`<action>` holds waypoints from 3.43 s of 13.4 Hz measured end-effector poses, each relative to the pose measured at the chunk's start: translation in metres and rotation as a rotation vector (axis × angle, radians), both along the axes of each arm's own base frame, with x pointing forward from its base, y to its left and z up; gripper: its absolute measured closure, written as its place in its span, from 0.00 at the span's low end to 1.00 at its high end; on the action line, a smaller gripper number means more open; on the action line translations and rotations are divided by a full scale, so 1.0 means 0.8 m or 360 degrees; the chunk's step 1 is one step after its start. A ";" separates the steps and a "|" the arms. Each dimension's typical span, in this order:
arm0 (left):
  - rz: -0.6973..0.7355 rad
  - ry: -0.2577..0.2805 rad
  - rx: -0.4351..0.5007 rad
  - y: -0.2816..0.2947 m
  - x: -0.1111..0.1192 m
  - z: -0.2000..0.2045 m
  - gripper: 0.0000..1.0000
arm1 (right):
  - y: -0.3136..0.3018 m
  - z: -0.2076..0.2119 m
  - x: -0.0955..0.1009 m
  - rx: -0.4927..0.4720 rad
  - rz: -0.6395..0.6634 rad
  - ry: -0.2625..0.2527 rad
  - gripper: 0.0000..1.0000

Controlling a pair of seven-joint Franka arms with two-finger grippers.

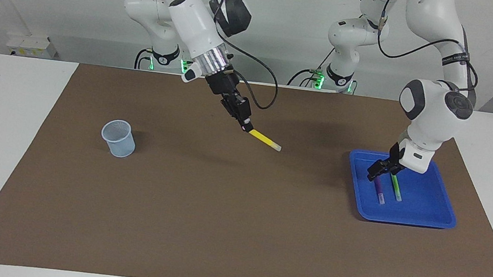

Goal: Right arm passes pens to left for tray arrangement
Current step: 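Carry the yellow pen toward the left gripper while the left gripper meets it, then grasp the yellow pen with the left gripper and release the right gripper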

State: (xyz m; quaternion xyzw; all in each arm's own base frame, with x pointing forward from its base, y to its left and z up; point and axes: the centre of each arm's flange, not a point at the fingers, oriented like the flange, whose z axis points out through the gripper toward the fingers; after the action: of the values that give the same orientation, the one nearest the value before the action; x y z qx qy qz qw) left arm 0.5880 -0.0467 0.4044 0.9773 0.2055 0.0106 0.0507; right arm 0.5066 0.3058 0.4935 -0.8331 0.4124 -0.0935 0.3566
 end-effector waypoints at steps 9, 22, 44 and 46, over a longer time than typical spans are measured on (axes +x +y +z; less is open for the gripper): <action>0.1220 0.0059 -0.0354 -0.166 -0.026 0.052 0.00 | 0.006 -0.018 -0.011 -0.0017 0.0007 0.0024 0.81; 0.1916 0.0093 -0.0674 -0.373 -0.129 0.078 0.00 | 0.006 -0.020 -0.012 -0.0019 0.0008 0.0027 0.81; 0.1824 -0.0083 -0.0613 -0.341 -0.110 0.076 0.83 | -0.017 -0.023 0.002 -0.0059 0.0020 0.0048 0.24; 0.1745 -0.0132 -0.0579 -0.310 -0.092 0.073 0.83 | -0.037 -0.030 0.009 -0.0189 0.0240 0.0065 0.01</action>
State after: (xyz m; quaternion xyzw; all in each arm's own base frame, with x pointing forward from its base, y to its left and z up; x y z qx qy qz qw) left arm 0.5140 -0.2945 0.4629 0.7023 0.6782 0.0383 0.2129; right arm 0.5137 0.2766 0.4697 -0.8832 0.3495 -0.0738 0.3041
